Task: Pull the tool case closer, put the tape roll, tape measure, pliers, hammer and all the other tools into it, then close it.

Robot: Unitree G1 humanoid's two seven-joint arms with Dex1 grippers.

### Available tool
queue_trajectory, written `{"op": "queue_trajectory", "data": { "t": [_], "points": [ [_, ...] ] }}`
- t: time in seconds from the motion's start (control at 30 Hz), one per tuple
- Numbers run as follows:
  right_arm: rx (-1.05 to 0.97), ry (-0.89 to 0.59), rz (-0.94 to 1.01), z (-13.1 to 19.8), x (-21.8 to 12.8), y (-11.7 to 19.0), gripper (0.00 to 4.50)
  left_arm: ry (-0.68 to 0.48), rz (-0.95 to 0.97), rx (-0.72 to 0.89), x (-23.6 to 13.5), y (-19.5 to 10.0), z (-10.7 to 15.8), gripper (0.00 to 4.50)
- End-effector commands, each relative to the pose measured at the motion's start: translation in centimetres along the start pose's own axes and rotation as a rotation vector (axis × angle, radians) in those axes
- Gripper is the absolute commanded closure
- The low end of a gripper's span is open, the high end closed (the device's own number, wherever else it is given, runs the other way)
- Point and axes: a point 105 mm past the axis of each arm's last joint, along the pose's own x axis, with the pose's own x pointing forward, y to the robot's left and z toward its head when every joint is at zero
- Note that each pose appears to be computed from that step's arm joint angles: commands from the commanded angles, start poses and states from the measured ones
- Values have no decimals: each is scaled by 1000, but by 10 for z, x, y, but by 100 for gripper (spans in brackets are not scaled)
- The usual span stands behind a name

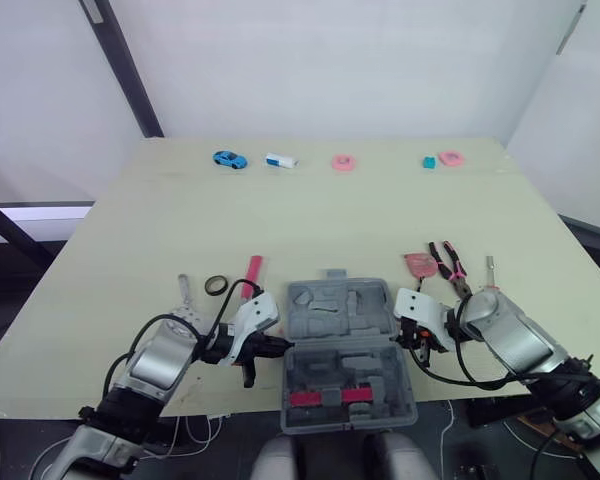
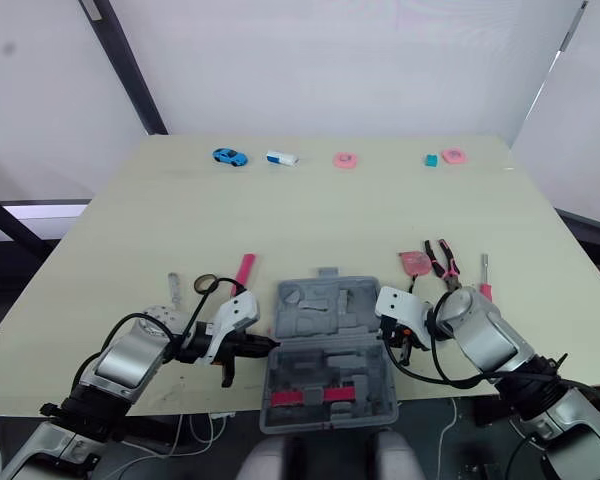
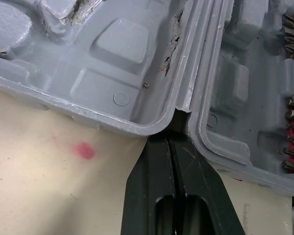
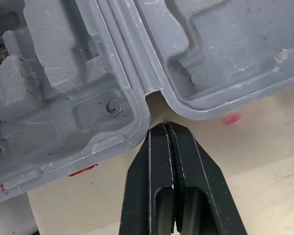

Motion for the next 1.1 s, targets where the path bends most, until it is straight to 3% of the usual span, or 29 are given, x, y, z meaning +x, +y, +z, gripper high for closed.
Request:
{"op": "queue_trajectory", "data": {
  "t": [0.03,0.93,1.1],
  "points": [
    [-10,-15,-4,3,-5,1,449,34,-28,-7,3,-8,-9,446],
    [6,-16,-26,0,-6,3,449,40,-3,-10,0,-7,-14,446],
    [18,-71,-108,-6,-25,-7,449,-135,75,25,-12,1,5,446]
  ]
}}
